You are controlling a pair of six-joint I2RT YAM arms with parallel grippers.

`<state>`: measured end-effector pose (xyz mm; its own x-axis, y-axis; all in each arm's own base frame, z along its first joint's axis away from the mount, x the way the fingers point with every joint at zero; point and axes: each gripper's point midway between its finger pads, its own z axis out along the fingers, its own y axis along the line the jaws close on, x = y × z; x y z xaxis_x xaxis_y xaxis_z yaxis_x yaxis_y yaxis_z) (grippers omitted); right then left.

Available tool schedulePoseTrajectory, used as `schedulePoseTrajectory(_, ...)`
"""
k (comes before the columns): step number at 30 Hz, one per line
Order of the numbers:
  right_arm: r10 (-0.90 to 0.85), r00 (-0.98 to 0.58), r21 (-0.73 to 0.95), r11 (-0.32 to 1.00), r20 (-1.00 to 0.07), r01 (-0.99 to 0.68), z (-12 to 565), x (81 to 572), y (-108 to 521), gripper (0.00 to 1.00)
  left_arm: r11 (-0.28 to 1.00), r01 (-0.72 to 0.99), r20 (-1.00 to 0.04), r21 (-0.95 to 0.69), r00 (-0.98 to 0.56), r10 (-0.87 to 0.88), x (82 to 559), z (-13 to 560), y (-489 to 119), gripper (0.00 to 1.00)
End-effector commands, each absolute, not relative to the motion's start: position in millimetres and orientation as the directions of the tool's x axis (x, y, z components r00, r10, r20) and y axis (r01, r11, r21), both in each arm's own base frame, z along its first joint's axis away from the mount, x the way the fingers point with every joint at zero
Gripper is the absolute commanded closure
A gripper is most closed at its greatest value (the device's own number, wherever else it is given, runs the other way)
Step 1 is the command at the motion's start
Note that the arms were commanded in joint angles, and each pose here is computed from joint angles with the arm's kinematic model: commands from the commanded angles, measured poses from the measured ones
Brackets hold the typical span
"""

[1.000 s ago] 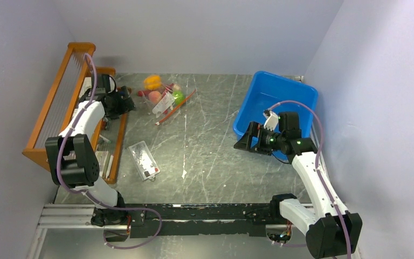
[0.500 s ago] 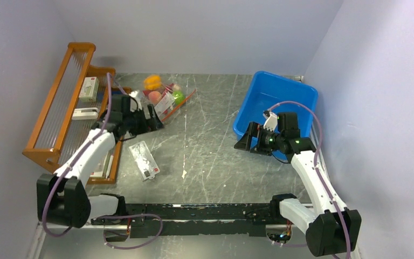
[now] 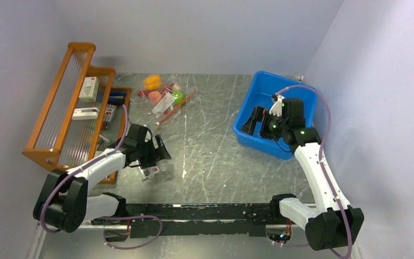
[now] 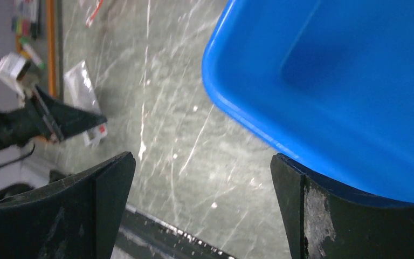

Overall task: Open the zip-top bag and remove the fake food
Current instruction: Adjust the bin at the center of the board.

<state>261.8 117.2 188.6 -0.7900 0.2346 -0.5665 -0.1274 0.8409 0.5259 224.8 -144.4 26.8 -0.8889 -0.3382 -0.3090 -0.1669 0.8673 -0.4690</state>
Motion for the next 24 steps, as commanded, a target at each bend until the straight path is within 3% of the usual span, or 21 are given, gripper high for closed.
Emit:
schedulePoseTrajectory(1,0.252,-0.66,0.355,0.934,-0.707,-0.024,220.9,300.8,75.9,0.0,0.895,-0.375,-0.297,-0.243,-0.849,-0.437,195.4,-9.2,-94.3,0.06)
schedulePoseTrajectory(3,0.267,-0.659,0.307,0.95,-0.703,0.058,211.1,315.3,62.5,0.0,0.879,-0.413,-0.298,-0.24,-0.83,-0.471,186.6,-12.2,-88.8,0.06)
schedulePoseTrajectory(14,0.214,-0.781,0.353,0.936,-0.587,-0.009,172.1,378.3,91.2,0.0,0.819,-0.5,-0.355,-0.28,-0.739,-0.573,182.4,8.5,-76.5,0.05)
schedulePoseTrajectory(20,0.219,-0.787,0.292,0.955,-0.577,0.051,145.2,419.4,85.6,0.0,0.822,-0.271,-0.413,-0.501,-0.76,-0.502,226.0,65.0,-122.9,0.11)
schedulePoseTrajectory(24,0.175,-0.795,0.228,0.973,-0.581,0.048,133.5,452.9,89.2,0.0,0.824,-0.168,-0.431,-0.541,-0.786,-0.443,235.5,95.4,-139.0,0.11)
